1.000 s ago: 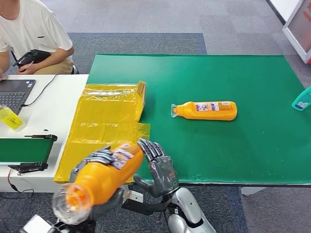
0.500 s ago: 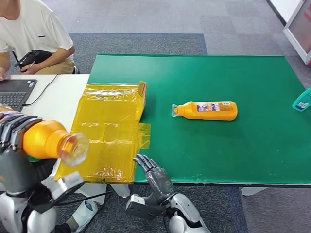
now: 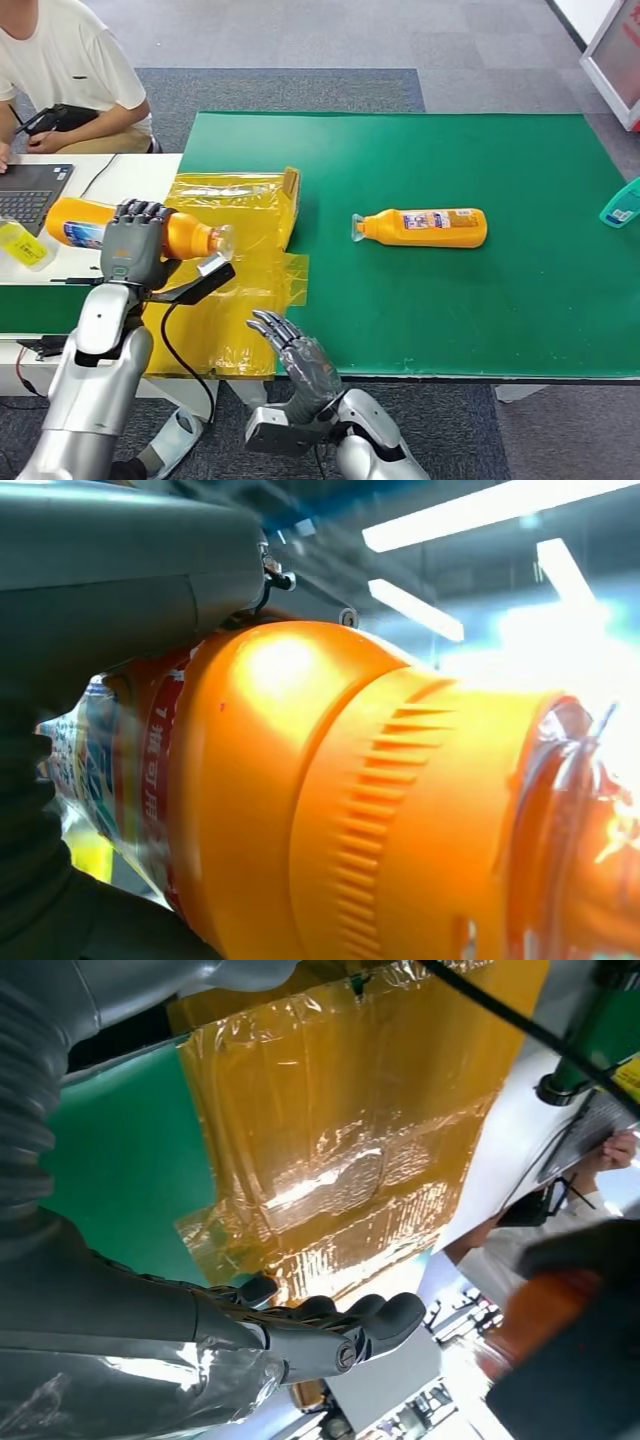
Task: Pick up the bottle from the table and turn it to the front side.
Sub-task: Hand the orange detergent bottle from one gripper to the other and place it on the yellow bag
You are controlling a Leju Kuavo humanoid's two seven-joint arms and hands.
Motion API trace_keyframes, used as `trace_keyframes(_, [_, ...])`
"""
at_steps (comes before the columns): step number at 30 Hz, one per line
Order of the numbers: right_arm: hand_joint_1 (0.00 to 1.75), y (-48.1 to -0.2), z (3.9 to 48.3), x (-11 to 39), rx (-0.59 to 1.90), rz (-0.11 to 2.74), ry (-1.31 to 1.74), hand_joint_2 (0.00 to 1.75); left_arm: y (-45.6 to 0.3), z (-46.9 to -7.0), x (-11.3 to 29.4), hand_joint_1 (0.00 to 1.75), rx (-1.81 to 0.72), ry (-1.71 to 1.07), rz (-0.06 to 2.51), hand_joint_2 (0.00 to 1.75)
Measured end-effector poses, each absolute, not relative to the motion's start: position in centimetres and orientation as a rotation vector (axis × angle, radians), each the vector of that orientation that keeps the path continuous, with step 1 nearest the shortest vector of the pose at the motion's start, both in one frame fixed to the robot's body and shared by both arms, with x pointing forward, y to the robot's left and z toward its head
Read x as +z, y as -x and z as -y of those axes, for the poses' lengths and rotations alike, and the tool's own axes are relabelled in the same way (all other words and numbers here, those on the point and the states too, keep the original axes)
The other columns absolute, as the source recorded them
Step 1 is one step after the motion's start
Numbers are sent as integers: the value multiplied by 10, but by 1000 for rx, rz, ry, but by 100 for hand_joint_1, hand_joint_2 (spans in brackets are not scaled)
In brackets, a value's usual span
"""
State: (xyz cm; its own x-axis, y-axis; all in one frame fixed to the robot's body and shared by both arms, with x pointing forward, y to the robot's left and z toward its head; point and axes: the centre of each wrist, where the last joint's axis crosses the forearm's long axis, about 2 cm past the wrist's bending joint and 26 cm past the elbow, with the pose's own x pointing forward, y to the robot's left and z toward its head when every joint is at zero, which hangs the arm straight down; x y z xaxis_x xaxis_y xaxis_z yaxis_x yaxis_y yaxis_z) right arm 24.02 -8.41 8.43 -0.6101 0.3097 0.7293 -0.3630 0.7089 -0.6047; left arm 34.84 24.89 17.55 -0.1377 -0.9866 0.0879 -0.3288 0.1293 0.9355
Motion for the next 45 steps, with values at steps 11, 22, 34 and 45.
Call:
trace_keyframes(11, [0, -242, 78, 99, 937, 2050, -174, 175, -385, -211, 140, 175, -1265, -856, 1455, 175])
trace_keyframes(22, [0, -241, 75, 107, 941, 2083, -213, 175, -400, -191, 139, 175, -1320, -747, 1397, 175])
trace_keyframes(34, [0, -241, 76, 113, 941, 2094, -232, 175, -402, -173, 136, 152, -1389, -698, 1365, 175])
trace_keyframes(45, [0, -240, 75, 114, 951, 2095, -244, 175, -401, -170, 130, 0, -1390, -610, 1334, 0])
